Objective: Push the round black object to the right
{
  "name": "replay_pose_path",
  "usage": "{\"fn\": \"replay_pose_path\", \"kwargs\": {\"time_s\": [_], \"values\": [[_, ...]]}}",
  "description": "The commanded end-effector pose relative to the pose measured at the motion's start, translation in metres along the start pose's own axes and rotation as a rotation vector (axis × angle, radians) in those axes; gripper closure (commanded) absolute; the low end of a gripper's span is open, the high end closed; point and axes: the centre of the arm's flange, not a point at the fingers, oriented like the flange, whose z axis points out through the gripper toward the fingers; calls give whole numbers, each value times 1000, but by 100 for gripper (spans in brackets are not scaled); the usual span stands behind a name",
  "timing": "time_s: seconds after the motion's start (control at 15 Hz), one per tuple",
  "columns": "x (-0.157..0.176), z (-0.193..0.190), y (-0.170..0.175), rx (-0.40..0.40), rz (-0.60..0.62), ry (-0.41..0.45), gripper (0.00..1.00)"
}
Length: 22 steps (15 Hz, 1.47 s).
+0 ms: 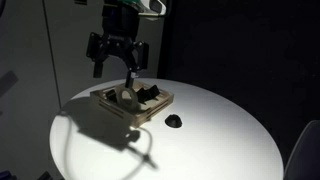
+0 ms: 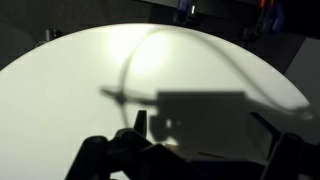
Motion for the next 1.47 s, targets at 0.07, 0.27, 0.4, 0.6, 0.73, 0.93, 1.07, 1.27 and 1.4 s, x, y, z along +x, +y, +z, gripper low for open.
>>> {"fn": "replay_pose_path", "kwargs": {"time_s": [0.07,0.27,0.4,0.6,0.73,0.93,1.07,1.27,1.4], "values": [[0,-1,0,0,0,1,0],[0,-1,0,-1,0,2,0],[0,-1,0,-1,0,2,0],[0,-1,0,-1,0,2,0],[0,-1,0,-1,0,2,0],[0,-1,0,-1,0,2,0],[10,-2,1,-3,-7,25,0],[42,-8,2,-46,-11,131,0],[64,-11,4,-73,-12,213,0]]}}
